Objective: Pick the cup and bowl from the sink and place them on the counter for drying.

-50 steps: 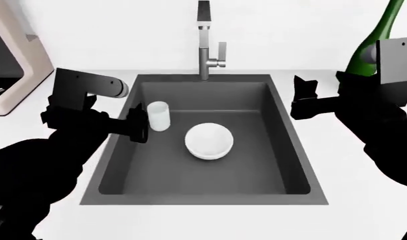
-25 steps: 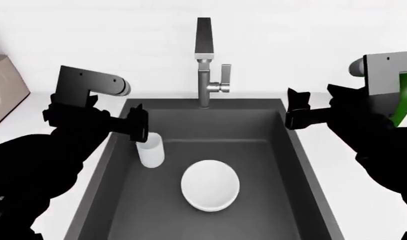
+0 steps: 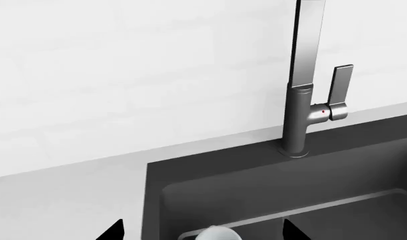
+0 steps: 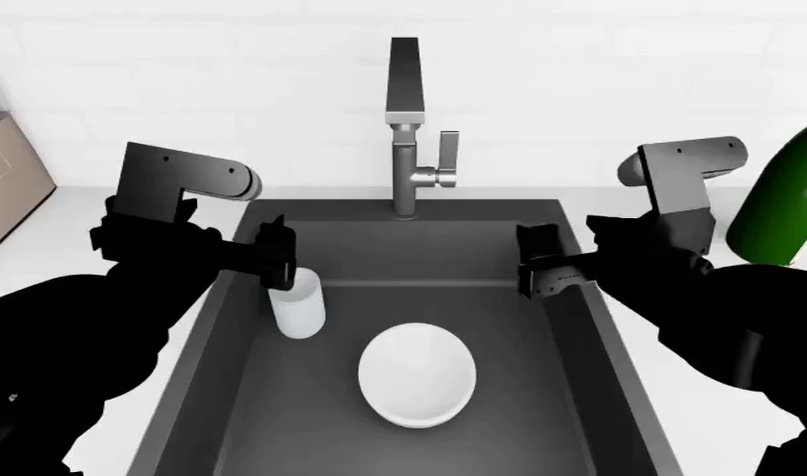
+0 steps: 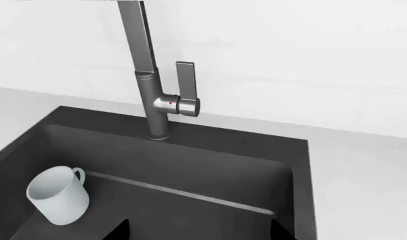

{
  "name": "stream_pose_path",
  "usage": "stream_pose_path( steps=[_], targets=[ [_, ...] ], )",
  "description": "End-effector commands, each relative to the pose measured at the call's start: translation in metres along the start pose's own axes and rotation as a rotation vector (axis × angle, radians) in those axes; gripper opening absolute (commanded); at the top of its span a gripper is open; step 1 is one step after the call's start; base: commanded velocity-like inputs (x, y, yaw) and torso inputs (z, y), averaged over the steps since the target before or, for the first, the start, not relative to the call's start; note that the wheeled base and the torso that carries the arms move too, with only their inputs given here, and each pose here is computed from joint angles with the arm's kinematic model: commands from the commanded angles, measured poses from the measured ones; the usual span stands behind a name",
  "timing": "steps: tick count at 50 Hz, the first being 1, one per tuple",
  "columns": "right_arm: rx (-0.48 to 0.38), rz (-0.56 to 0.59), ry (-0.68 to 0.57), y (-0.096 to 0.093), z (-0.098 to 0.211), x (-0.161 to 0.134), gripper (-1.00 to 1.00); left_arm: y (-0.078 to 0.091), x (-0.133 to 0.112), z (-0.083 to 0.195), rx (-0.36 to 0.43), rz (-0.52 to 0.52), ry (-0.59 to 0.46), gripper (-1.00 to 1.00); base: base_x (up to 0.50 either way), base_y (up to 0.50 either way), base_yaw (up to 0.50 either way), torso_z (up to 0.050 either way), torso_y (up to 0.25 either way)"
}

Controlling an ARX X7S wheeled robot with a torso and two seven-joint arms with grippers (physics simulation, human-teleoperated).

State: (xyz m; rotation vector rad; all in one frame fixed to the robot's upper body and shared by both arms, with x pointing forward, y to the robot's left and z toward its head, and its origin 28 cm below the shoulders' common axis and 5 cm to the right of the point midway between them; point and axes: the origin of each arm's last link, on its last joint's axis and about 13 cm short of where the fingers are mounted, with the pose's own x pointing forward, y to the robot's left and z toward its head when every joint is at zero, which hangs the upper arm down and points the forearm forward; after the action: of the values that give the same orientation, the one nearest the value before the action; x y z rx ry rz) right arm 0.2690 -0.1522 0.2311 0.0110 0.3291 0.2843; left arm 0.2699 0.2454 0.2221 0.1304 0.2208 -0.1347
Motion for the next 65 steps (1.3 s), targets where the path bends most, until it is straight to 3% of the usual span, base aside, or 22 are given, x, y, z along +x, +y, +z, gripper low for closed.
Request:
stream_pose_path(
  steps=[1, 10, 16, 25, 31, 36, 54, 65],
  targets=[
    [-0.057, 0.128, 0.123, 0.022, -0.002, 0.009, 1.00, -0.001, 0.001, -0.003, -0.003, -0.002, 0.006, 1.00, 0.00, 0.00, 0.00, 0.000, 0.000],
    [-0.105, 0.207, 0.217, 0.033, -0.014, 0.024, 1.00, -0.001, -0.001, -0.006, -0.009, 0.000, 0.006, 1.00, 0.00, 0.00, 0.00, 0.000, 0.000],
    [-0.055, 0.234, 0.298, 0.035, -0.023, 0.048, 1.00, -0.001, -0.003, -0.008, -0.013, -0.002, 0.003, 1.00, 0.00, 0.00, 0.00, 0.000, 0.000],
    [0.002, 0.220, 0.368, 0.035, -0.043, 0.073, 1.00, -0.001, -0.005, -0.011, -0.014, 0.001, 0.006, 1.00, 0.00, 0.00, 0.00, 0.000, 0.000],
    [-0.032, 0.195, 0.403, 0.035, -0.054, 0.089, 1.00, -0.002, -0.005, -0.013, -0.020, 0.000, 0.009, 1.00, 0.00, 0.00, 0.00, 0.000, 0.000],
    [-0.002, 0.184, 0.397, 0.035, -0.054, 0.102, 1.00, -0.001, -0.005, -0.016, -0.025, -0.003, 0.013, 1.00, 0.00, 0.00, 0.00, 0.000, 0.000],
    [0.004, 0.132, 0.485, 0.025, -0.098, 0.132, 1.00, 0.000, -0.010, -0.021, -0.041, 0.005, 0.007, 1.00, 0.00, 0.00, 0.00, 0.000, 0.001],
    [0.055, 0.147, 0.534, 0.021, -0.129, 0.141, 1.00, -0.001, -0.011, -0.021, -0.041, 0.009, 0.010, 1.00, 0.00, 0.00, 0.00, 0.000, 0.000]
  ],
)
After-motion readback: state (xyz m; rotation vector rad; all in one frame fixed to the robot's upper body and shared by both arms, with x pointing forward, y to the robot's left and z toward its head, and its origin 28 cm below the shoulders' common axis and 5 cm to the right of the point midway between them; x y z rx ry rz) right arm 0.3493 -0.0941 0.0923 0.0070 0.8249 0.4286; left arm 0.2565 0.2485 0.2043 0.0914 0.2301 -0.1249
